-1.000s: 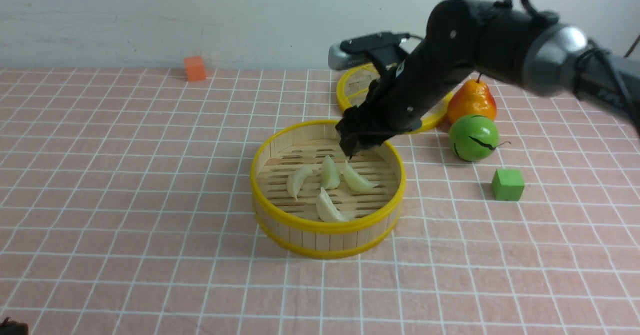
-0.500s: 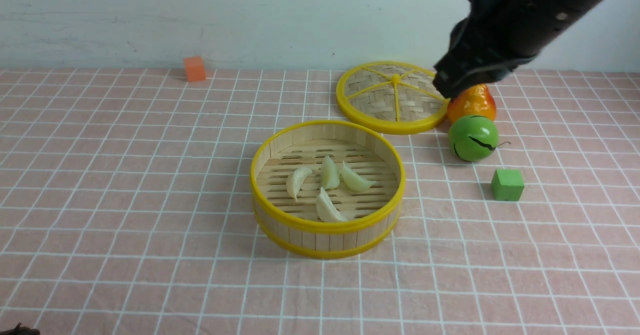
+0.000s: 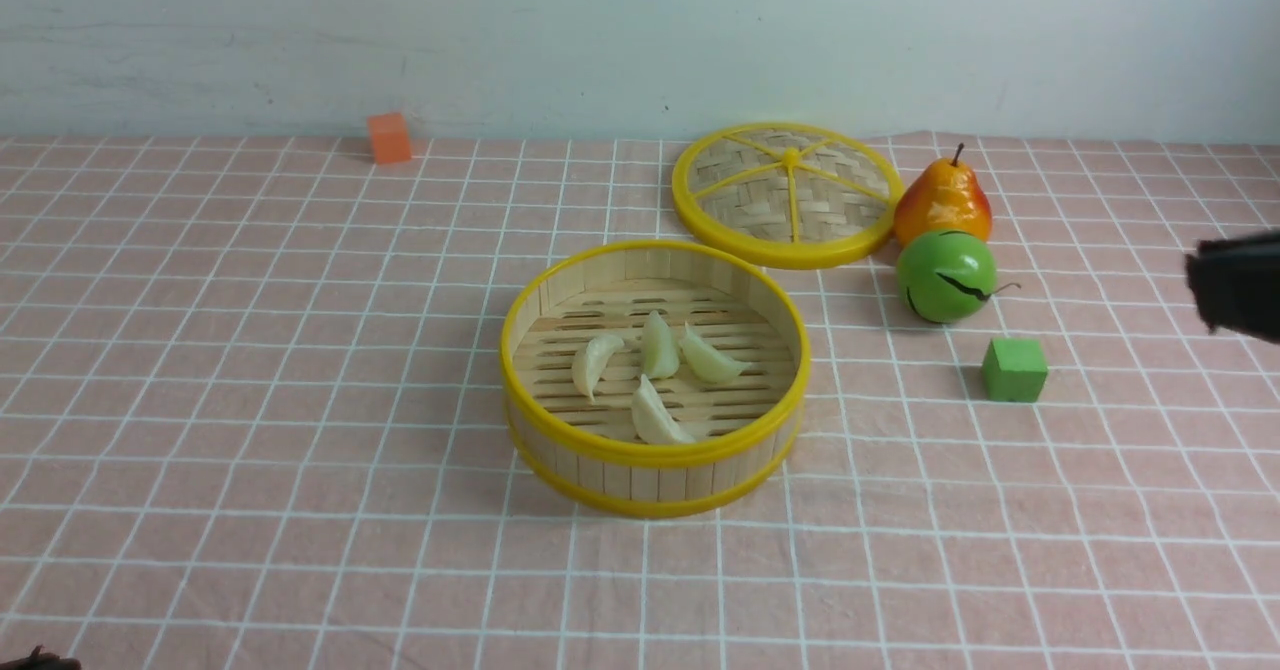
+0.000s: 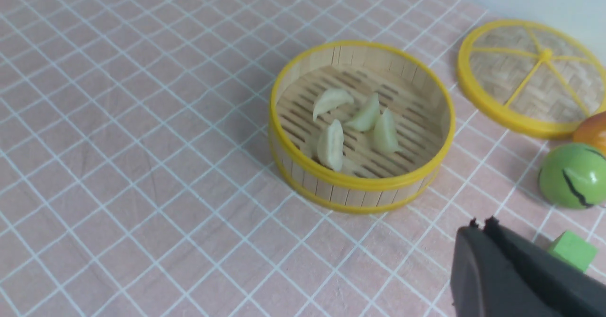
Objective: Put the dumplings into the steamer on the table with the pink tablecloth.
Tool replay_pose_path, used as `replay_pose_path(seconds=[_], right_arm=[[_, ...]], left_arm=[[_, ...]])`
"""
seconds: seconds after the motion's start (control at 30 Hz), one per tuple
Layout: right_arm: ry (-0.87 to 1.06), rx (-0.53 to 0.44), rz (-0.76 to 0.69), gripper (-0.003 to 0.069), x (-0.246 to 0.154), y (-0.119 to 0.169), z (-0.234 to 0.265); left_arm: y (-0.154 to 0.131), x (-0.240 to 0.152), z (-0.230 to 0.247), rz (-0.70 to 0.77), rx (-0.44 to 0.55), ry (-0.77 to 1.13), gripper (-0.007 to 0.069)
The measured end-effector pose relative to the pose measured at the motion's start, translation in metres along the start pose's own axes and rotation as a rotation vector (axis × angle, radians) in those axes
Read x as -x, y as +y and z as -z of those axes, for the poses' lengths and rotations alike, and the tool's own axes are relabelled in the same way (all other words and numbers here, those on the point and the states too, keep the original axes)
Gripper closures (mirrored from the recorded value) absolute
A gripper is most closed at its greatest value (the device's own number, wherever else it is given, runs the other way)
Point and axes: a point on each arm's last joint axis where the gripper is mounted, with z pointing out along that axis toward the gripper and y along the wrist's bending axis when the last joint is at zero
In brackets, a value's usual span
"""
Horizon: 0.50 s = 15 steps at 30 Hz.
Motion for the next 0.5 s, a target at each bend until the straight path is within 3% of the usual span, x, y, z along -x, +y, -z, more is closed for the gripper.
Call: replay_pose_path(seconds=[0.5], right_arm=[[-0.208, -0.016, 0.049, 0.0659, -0.066, 0.024, 0.081]], left_arm=[[0.0, 0.0, 0.0, -0.001, 0.001, 0.001, 0.0587]])
